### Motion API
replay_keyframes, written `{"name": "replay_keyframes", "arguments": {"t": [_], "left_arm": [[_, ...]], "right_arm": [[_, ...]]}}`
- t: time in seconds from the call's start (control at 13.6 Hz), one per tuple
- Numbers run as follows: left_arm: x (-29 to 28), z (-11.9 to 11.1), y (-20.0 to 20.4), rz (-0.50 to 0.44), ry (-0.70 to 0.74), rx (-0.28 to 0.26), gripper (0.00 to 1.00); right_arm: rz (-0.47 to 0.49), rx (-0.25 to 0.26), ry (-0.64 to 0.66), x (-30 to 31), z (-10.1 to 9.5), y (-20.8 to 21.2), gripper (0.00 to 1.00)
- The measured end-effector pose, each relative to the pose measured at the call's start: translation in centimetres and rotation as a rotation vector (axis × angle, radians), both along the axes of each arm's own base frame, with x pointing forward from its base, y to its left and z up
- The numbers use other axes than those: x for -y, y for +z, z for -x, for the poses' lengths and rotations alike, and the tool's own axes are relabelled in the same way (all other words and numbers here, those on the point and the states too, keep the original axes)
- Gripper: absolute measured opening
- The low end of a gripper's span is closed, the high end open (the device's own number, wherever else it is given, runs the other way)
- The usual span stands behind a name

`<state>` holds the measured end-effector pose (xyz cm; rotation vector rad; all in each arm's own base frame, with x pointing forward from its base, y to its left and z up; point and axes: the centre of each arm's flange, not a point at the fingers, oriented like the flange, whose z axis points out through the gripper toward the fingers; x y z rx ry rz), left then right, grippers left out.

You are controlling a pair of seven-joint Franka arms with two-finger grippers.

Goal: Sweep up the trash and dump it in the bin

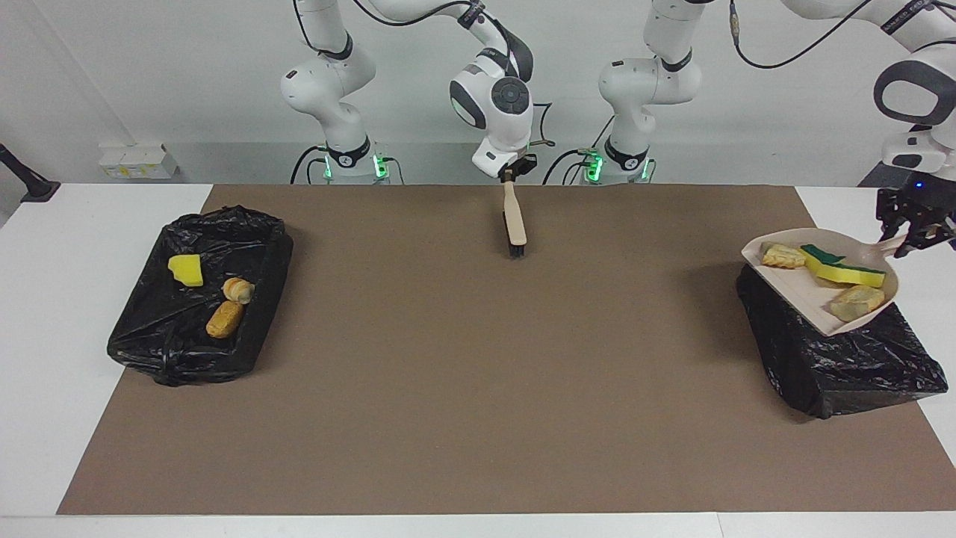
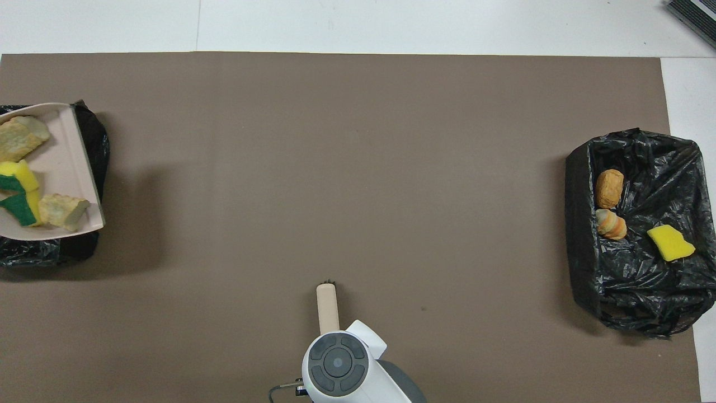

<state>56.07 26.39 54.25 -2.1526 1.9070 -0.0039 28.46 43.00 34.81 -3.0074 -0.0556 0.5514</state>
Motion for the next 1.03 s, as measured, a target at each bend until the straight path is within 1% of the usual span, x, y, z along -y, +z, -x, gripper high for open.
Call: {"name": "replay_keyframes", "arguments": {"t": [0.22,0.37,0.44,0.59,0.66,0.74,0.81,0.88,1.03], "left_arm": [[-2.2,-2.0,0.5,-0.149,-0.028,-0.040,0.32],[-3.1,-3.3,-0.7,-0.236,-0.049,-0.066,0.32],[-3.2,-3.9,-1.8,-0.276,-0.066,-0.084,0.32],[-3.4,-5.0,-3.6,-0.377,-0.093,-0.125,0.32],[-3.5,-5.4,-3.9,-0.432,-0.102,-0.139,0.32],[-3.5,-5.6,-4.0,-0.485,-0.110,-0.155,0.32],[-3.3,-5.8,-4.0,-0.524,-0.115,-0.168,0.32],[-3.2,-5.9,-4.0,-0.549,-0.121,-0.177,0.32],[-3.2,-5.9,-3.8,-0.607,-0.145,-0.204,0.32]], "right_arm": [[-0.018,0.020,-0.013,-0.1,0.5,-1.1,0.26],[-0.025,0.024,-0.016,-0.3,0.8,-1.2,0.26],[-0.027,0.023,-0.019,-0.2,0.8,-1.2,0.34],[-0.032,0.026,-0.030,-0.1,0.2,-0.9,0.55],[-0.038,0.029,-0.043,0.1,-0.5,-0.5,0.67],[-0.042,0.028,-0.064,0.6,-1.8,0.4,0.77],[-0.045,0.026,-0.089,1.5,-3.6,1.8,0.92],[-0.042,0.033,-0.100,2.5,-5.4,3.2,1.00],[-0.022,0.078,-0.080,5.4,-8.9,5.4,1.00]]}}
